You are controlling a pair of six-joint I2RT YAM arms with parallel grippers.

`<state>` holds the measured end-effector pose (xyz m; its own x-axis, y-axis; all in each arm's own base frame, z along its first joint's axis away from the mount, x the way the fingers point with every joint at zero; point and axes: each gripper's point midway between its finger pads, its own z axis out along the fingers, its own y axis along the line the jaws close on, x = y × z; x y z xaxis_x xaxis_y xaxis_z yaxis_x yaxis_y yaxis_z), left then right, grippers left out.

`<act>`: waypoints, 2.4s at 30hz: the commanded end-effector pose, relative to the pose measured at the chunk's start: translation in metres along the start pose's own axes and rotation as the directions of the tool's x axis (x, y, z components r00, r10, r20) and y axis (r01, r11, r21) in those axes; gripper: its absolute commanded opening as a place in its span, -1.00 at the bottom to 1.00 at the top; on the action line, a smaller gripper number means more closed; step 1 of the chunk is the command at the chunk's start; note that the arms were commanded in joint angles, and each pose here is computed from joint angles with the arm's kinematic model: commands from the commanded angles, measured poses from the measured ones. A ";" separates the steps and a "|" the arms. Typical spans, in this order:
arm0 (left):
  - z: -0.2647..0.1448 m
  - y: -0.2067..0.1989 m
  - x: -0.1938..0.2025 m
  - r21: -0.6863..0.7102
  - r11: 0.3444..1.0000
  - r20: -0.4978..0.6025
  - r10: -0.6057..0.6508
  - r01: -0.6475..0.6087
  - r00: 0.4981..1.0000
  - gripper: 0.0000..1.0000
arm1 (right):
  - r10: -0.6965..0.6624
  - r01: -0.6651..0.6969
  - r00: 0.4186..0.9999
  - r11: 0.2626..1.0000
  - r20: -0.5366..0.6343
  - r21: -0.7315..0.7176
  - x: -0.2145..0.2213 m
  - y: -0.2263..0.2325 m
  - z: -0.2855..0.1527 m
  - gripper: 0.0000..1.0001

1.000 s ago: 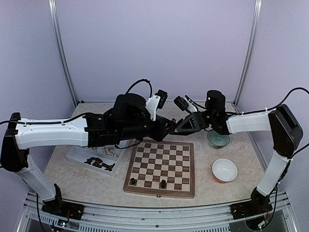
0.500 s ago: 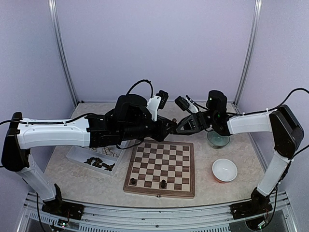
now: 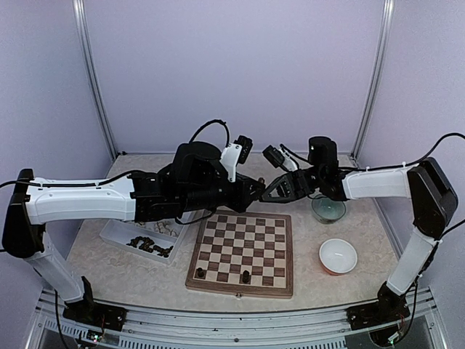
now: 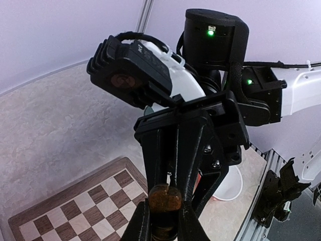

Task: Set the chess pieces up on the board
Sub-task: Pass from the left arm to the right, then place the bishop on the chessboard, then pick up the bishop from the chessboard.

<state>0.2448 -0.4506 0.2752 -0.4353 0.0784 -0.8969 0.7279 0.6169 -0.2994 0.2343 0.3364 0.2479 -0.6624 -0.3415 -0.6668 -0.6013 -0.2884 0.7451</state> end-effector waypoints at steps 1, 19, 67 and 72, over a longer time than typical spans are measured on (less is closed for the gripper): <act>-0.020 0.003 -0.022 -0.021 1.000 0.042 0.020 -0.019 0.999 -0.70 | -0.111 0.108 0.994 0.988 0.021 0.115 -0.015 -0.002 -0.006 -0.89; -0.111 0.129 -0.099 -0.332 0.943 0.084 0.042 -0.011 0.996 -0.64 | -0.304 0.675 0.675 0.623 -0.673 0.396 0.043 -0.003 -0.021 -0.95; -0.106 0.200 -0.048 -0.295 0.955 0.069 -0.007 0.028 0.998 -0.65 | -0.051 0.675 0.338 0.709 -0.940 0.204 0.182 -0.067 0.027 -0.40; -0.106 0.199 -0.048 -0.290 0.957 0.067 -0.009 0.028 0.998 -0.64 | -0.061 0.666 0.345 0.719 -0.937 0.199 0.181 -0.067 0.032 -0.62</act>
<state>0.3551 -0.2455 0.2908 -0.4138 0.0299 -0.9099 0.5164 0.8308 -0.2076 0.1450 0.3140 0.0709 0.2205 -0.9495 -0.2233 -0.9665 -0.2435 0.0811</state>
